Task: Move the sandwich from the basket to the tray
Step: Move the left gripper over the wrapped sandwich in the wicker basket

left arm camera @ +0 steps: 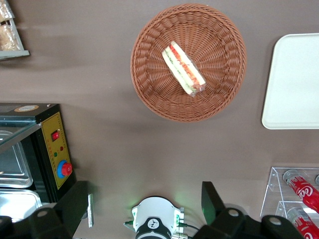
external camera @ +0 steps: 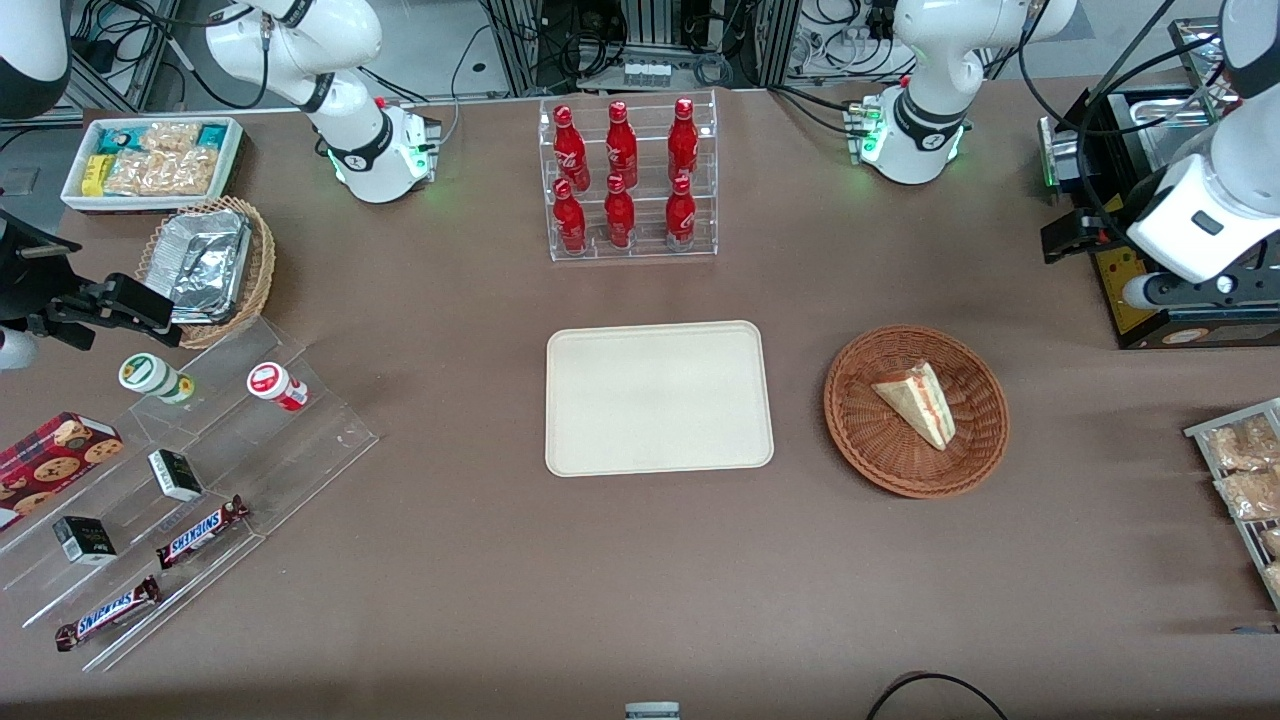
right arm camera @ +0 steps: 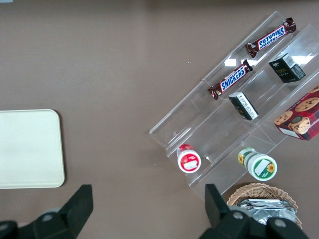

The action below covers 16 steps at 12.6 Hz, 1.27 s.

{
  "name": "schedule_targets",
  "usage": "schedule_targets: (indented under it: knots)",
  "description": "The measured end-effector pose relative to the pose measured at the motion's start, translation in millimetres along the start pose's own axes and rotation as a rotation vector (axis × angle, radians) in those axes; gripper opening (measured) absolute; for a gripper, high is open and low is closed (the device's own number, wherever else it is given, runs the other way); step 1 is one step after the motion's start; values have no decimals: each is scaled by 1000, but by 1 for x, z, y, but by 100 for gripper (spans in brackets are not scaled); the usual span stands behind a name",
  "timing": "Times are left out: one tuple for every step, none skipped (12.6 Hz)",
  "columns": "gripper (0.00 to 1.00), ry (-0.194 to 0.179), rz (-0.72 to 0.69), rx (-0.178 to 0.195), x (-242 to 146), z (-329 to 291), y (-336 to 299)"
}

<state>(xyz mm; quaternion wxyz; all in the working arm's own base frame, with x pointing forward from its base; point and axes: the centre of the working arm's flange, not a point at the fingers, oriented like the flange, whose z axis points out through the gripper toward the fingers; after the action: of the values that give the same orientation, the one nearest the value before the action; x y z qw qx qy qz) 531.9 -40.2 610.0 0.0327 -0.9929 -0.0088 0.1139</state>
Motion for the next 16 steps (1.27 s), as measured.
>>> schedule_targets:
  knots:
    - [100, 0, -8, -2, 0, 0, -5]
    - [100, -1, -11, -3, 1, 0, -6]
    - [100, -2, -11, -2, 1, 1, -6]
    - [100, -9, -9, -2, 2, 4, -5]
    - [100, -23, -7, -2, 7, 11, -4]
    - [100, -35, -3, -2, 16, 22, -2]
    - [100, -48, 3, -3, 27, 37, 1]
    - [100, -56, 7, -3, 37, 55, 5]
    - [100, -58, 6, -3, 47, 74, 9]
    - [100, -56, 1, -3, 54, 93, 14]
    - [100, -48, -6, -1, 59, 113, 22]
    - [100, -39, -16, 0, 63, 132, 30]
    - [100, -30, -24, 0, 65, 151, 37]
    - [100, -22, -27, 0, 66, 166, 42]
    - [100, -12, -28, -2, 67, 179, 45]
    - [100, 2, -34, -5, 69, 190, 46]
